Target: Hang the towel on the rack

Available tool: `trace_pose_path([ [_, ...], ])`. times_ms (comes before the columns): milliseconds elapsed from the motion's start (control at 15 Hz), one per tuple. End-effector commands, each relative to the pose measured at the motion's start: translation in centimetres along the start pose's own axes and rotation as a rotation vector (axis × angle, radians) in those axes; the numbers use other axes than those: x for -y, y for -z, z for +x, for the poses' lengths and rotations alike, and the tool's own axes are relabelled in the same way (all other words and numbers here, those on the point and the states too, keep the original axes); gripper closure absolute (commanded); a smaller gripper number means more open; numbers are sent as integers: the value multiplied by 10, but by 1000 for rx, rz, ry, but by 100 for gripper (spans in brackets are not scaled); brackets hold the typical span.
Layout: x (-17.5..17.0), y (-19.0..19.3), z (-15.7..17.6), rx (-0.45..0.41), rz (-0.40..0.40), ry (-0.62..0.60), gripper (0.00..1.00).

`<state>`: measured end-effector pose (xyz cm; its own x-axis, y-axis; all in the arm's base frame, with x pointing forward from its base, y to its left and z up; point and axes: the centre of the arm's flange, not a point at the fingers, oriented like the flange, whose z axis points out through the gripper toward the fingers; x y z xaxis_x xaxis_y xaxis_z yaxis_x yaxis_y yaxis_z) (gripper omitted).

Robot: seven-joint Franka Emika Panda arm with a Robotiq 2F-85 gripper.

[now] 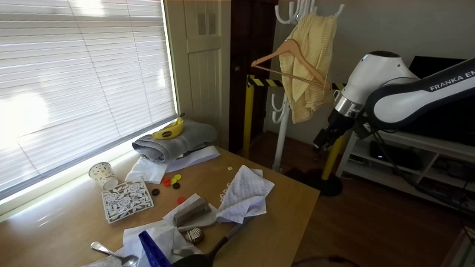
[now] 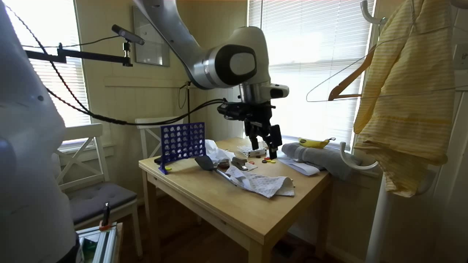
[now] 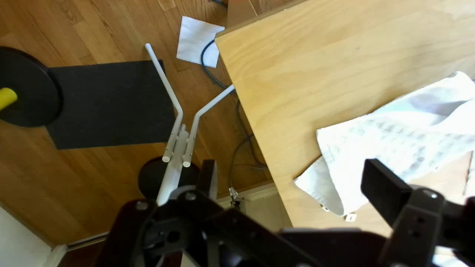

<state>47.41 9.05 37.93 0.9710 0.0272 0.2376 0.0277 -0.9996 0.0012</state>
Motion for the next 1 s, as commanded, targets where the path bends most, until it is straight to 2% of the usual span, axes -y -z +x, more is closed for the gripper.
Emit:
trace_pose_path([
  [0,0,1,1,-3,0,0,0],
  [200,-12,-27,12,-95,93,-44,0],
  [400,-32,-66,23,-128,238,-75,0],
  [533,-27,-92,28,-103,286,-75,0],
  [733,9,-111,43,-77,338,-26,0],
  [933,18,-144,49,11,392,-26,0],
])
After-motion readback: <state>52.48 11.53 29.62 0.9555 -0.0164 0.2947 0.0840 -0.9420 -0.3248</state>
